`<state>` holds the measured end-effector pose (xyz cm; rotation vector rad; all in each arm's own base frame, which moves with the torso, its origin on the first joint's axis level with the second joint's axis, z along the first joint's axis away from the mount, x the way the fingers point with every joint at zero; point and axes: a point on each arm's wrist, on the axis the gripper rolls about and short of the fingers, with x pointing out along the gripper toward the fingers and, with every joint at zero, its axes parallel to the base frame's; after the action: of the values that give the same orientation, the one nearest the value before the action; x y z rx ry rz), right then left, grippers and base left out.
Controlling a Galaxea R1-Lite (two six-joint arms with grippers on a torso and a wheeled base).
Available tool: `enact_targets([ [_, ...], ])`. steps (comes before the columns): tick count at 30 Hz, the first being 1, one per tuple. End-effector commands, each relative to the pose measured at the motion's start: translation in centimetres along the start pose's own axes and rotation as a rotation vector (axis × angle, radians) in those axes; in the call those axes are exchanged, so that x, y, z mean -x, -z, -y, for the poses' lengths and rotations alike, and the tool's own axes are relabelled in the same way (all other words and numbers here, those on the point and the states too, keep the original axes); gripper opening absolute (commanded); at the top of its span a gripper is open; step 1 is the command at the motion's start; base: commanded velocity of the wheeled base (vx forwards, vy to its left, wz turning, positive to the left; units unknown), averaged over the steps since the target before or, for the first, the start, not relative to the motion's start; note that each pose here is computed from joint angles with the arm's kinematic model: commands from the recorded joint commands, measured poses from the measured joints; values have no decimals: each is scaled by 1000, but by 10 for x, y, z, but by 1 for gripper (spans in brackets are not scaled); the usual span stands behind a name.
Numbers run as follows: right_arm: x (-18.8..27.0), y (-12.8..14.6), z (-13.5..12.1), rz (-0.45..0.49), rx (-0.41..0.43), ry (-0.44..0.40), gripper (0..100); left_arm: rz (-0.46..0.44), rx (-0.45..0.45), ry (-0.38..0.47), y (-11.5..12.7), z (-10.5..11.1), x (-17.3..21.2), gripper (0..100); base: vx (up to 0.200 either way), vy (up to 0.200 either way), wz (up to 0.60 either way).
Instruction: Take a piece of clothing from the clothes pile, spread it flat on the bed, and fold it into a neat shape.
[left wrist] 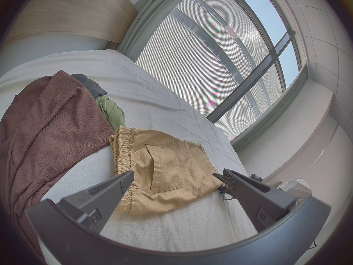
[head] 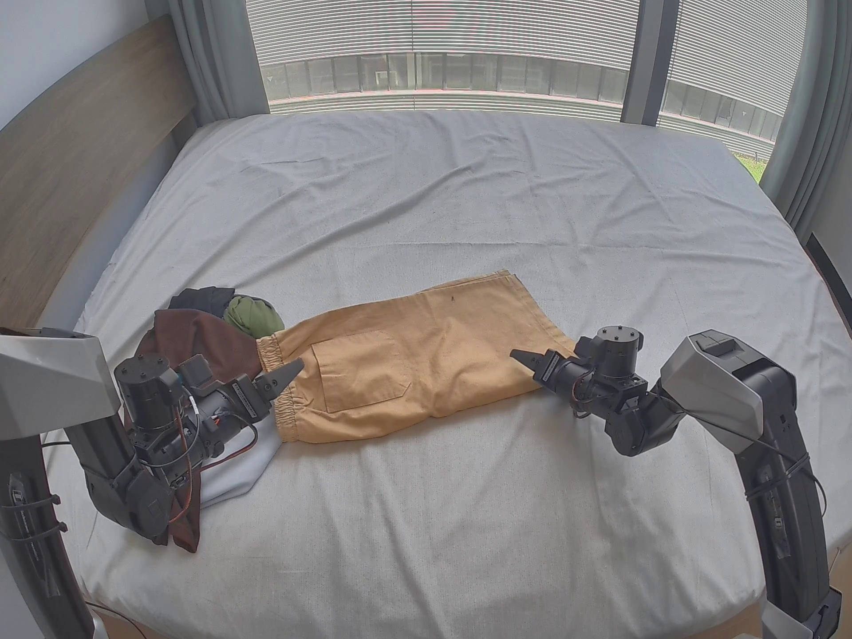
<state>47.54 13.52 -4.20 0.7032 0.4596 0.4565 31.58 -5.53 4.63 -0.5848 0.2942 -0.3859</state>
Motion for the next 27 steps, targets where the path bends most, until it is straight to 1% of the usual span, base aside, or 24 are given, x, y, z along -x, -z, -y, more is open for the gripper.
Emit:
enact_targets([
  [1,-1,5,2,-11,-2,2,0,-2,2,0,0,0,0,100,0,0,0],
  [6,3,9,-4,-17,4,-7,0,-2,5,0,0,0,0,100,0,0,0],
  [10,17,11,-20,-25,19,-21,0,-6,7,3,1,1,0,100,0,0,0],
  [13,31,13,-25,-49,39,-3,0,-6,8,3,1,1,1,100,0,0,0],
  [18,54,21,-20,-80,49,43,0,-3,10,2,0,1,1,100,0,0,0],
  [20,68,19,-24,-91,60,59,0,2,8,6,-1,2,1,100,0,0,0],
  [21,68,19,-24,-91,60,59,0,2,8,6,-1,2,1,100,0,0,0],
  [24,97,17,-32,-116,59,91,0,0,7,8,-1,3,2,100,0,0,0],
  [25,97,17,-32,-116,59,91,0,0,7,8,-1,3,2,100,0,0,0],
  [27,114,18,-33,-139,79,117,0,0,7,10,-1,3,1,100,0,0,0],
])
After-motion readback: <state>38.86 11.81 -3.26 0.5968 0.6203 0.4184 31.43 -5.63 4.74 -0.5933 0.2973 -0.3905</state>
